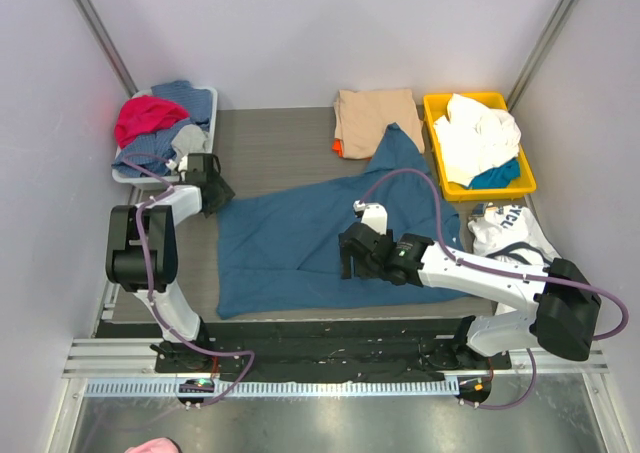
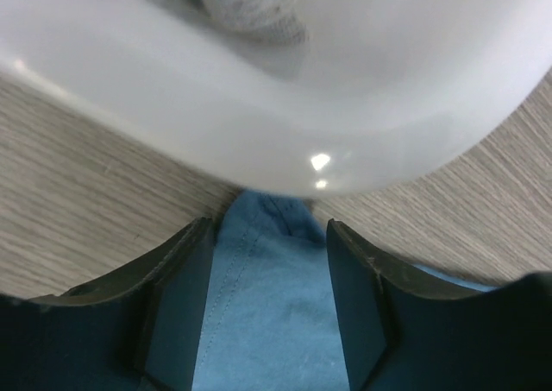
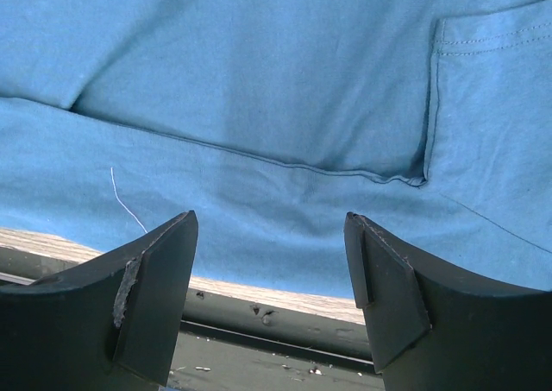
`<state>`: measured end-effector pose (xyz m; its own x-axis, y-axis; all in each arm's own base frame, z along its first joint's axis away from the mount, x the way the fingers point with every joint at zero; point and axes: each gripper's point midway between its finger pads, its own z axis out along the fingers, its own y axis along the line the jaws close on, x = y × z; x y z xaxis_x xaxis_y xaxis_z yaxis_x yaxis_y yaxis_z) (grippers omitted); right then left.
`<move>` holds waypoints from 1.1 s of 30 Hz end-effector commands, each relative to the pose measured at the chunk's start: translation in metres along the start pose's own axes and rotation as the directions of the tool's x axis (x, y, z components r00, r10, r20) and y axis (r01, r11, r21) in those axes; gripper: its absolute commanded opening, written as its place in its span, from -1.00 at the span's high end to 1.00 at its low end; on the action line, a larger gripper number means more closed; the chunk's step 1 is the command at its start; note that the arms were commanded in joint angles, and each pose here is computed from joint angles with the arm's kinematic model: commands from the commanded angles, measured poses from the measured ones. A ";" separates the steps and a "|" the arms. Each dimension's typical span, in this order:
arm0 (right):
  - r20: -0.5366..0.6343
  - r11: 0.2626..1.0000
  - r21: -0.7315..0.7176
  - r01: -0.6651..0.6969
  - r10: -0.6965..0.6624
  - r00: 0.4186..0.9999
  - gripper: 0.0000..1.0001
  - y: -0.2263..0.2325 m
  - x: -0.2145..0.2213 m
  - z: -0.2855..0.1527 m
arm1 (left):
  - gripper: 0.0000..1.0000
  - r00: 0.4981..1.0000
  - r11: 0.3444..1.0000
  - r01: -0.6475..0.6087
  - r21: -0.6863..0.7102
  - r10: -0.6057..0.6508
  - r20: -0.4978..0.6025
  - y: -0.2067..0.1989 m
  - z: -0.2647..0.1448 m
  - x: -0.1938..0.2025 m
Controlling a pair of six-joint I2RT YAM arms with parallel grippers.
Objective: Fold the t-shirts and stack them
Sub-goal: Fold the tshirt
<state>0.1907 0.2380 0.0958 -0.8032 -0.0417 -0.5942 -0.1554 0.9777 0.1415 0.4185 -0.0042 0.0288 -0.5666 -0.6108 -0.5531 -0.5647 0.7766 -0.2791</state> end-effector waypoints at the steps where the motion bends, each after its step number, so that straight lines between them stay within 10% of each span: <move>1: 0.036 1.000 0.011 -0.006 0.005 0.999 -0.54 -0.002 -0.006 -0.002 | -0.13 1.000 1.000 0.002 -0.010 -0.002 -0.007 0.000 0.010 0.000; 11: 0.039 1.000 0.023 -0.008 0.007 0.999 -0.54 -0.006 -0.005 -0.002 | 0.19 1.000 1.000 -0.009 -0.022 0.008 -0.010 0.003 0.013 0.001; 21: 0.040 0.999 0.036 -0.006 0.004 0.999 -0.54 -0.008 -0.005 0.000 | 1.00 1.000 1.000 -0.014 -0.022 0.013 -0.013 0.003 0.013 0.001; 33: 0.106 0.988 0.142 -0.051 0.036 0.994 -0.59 -0.035 -0.029 0.004 | 1.00 0.999 0.999 -0.043 -0.007 0.043 0.004 0.001 0.001 -0.005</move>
<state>0.1984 0.2252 0.0944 -0.7866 -0.0334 -0.6166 -0.1171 0.9885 0.0958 0.4254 -0.0033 0.0232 -0.5702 -0.6038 -0.5571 -0.5624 0.7812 -0.2710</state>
